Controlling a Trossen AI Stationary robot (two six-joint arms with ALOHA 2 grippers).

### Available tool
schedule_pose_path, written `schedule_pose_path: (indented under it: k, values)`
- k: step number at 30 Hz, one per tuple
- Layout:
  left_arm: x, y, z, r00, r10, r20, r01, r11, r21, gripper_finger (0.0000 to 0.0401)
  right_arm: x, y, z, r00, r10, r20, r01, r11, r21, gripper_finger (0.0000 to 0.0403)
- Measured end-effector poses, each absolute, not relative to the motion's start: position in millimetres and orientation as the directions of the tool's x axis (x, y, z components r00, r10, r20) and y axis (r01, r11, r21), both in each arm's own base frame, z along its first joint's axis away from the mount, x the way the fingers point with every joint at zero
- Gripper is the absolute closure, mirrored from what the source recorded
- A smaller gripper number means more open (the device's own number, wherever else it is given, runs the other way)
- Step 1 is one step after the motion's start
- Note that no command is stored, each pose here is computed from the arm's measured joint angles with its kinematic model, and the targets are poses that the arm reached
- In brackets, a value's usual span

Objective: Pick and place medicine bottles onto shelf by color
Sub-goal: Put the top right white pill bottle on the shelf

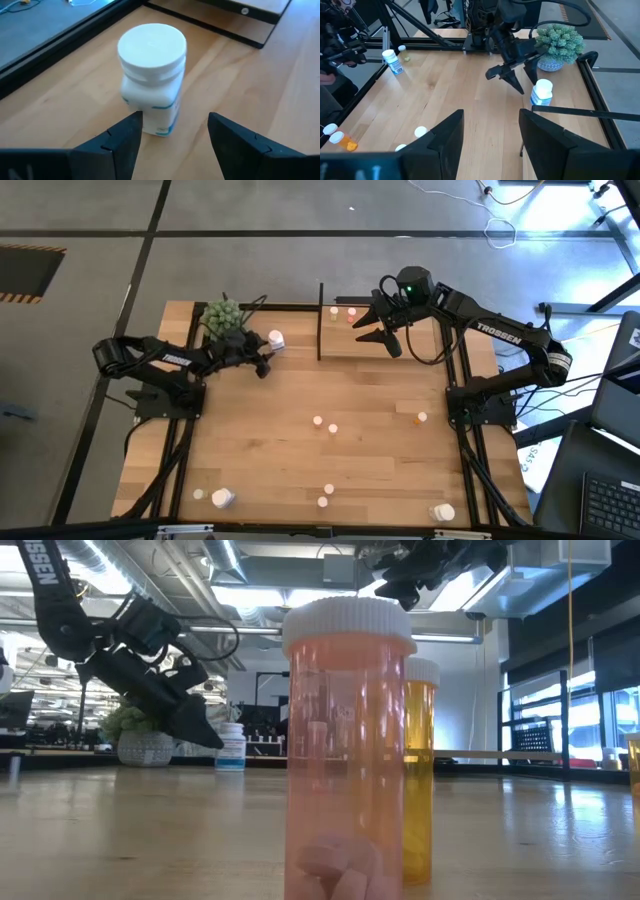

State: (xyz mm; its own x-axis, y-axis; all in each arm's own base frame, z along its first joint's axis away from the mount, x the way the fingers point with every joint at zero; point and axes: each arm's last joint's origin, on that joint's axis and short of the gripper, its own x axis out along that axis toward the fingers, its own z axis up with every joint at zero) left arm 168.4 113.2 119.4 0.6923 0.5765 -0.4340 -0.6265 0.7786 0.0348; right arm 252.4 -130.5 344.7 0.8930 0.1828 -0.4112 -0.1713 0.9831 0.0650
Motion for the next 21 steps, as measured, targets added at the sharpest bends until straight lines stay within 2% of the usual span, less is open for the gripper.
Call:
schedule_pose_path:
  k: [4, 11, 21]
  values:
    - [170.7, 109.7, 119.5, 0.692, 0.578, -0.433, -0.626, 0.779, 0.041, 0.0181, 252.4, -130.5, 344.7, 0.893, 0.183, -0.411, -0.171, 0.983, 0.065, 0.021]
    - [167.2, 113.4, 119.0, 0.621, 0.653, -0.434, -0.697, 0.713, 0.076, 0.0181, 252.4, -130.5, 344.7, 0.893, 0.183, -0.411, -0.171, 0.983, 0.065, 0.021]
    - [165.2, 117.4, 119.0, 0.655, 0.617, -0.437, -0.666, 0.744, 0.053, 0.0181, 252.4, -130.5, 344.7, 0.893, 0.183, -0.411, -0.171, 0.983, 0.065, 0.021]
